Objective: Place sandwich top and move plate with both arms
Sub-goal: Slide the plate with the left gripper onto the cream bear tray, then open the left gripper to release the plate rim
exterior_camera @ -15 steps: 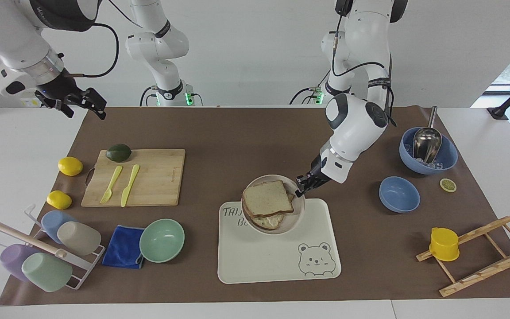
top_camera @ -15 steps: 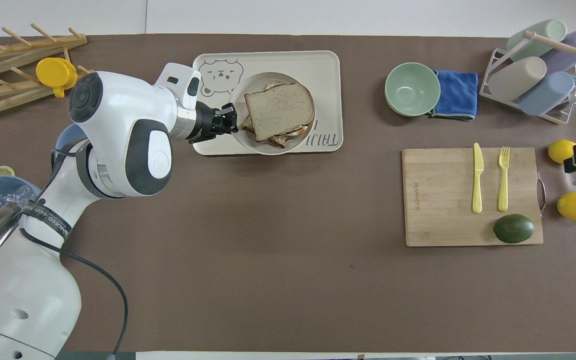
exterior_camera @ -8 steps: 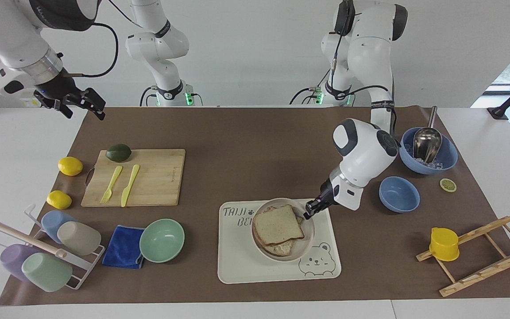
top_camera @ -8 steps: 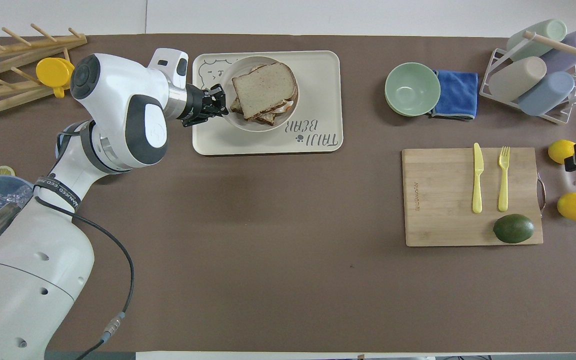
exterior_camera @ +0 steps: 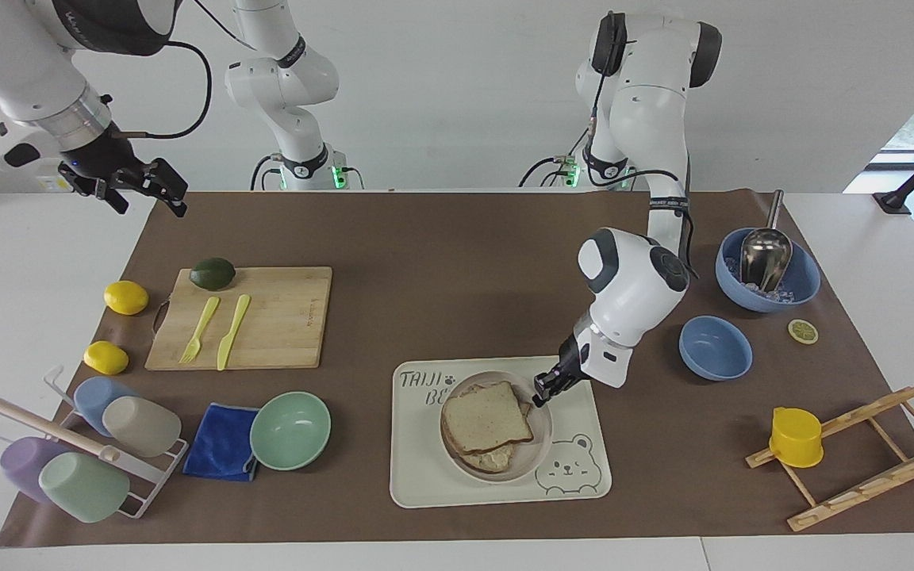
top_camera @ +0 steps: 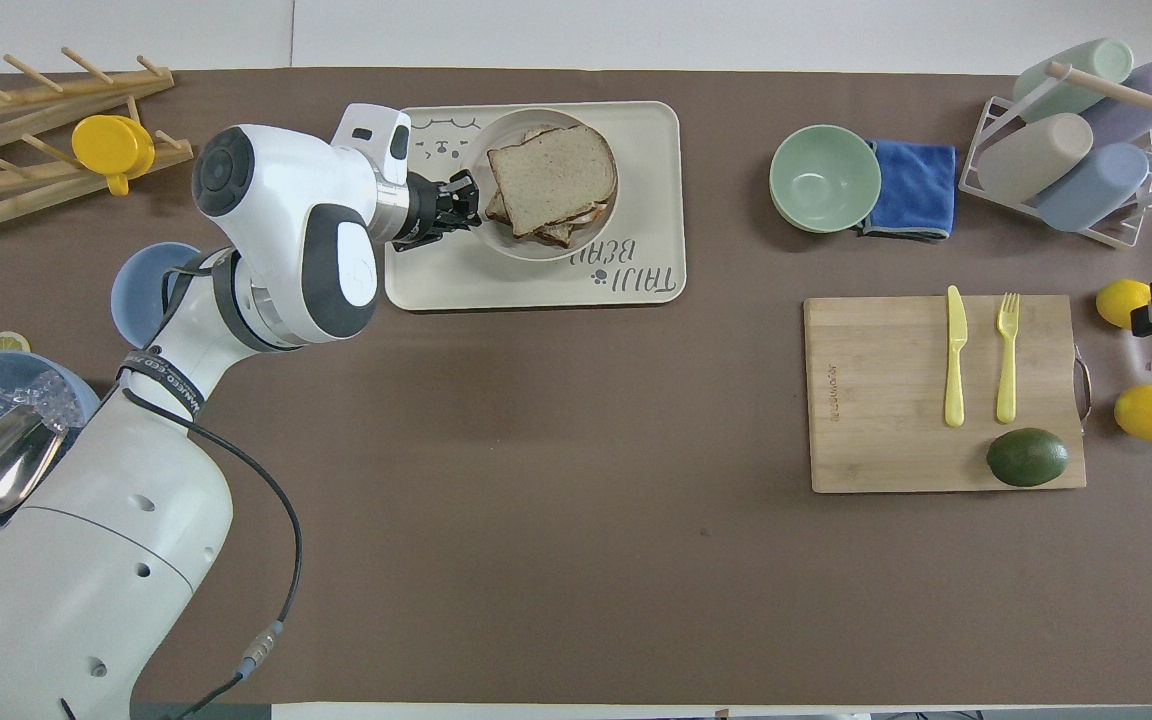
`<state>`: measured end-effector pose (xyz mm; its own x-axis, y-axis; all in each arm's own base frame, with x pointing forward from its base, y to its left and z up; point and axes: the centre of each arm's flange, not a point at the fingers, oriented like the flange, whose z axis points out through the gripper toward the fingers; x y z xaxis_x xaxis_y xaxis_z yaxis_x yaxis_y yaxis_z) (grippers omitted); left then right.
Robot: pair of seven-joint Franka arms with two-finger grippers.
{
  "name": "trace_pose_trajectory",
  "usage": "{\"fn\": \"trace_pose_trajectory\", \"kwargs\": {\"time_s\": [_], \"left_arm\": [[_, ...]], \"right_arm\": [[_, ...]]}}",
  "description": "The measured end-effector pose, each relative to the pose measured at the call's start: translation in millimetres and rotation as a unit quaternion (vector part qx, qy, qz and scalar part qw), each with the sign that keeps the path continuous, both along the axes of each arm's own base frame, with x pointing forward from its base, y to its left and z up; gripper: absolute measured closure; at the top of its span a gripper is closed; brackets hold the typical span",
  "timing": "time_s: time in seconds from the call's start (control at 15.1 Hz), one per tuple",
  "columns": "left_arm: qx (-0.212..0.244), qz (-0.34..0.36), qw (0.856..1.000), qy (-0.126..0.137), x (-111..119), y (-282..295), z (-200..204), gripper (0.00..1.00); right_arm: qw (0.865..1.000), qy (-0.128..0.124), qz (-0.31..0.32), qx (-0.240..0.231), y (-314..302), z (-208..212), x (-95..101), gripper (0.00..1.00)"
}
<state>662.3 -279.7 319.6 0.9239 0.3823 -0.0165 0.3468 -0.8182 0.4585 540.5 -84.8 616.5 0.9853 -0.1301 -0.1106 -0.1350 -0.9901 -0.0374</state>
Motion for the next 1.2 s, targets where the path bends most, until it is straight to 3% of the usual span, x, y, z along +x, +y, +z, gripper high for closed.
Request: {"fn": "trace_pose_trajectory", "kwargs": {"time_s": [0.46, 0.73, 0.8, 1.0, 1.06, 1.2], "left_arm": [[0.007, 0.001, 1.000, 0.008, -6, 0, -17, 0.92], [0.011, -0.004, 1.000, 0.009, -7, -1, -18, 0.55], [0.016, -0.012, 1.000, 0.015, -9, -1, -19, 0.40], [0.039, -0.038, 0.998, 0.031, -12, 2, -17, 0.08], [0.045, -0.043, 0.997, 0.034, -12, 5, -13, 0.00], [0.054, -0.049, 0.997, 0.038, -11, 17, 1, 0.00]], "right_arm": [[1.000, 0.000, -0.002, 0.000, -2, 0, -0.3, 0.00], [1.000, 0.000, 0.000, 0.000, 0, 0, 0.0, 0.00], [1.000, 0.000, 0.001, 0.000, 1, 0, 0.1, 0.00], [1.000, 0.000, 0.002, 0.000, 2, 0, 0.3, 0.00], [1.000, 0.000, 0.002, 0.000, 2, 0, 0.3, 0.00], [1.000, 0.000, 0.002, 0.000, 2, 0, 0.3, 0.00]]}}
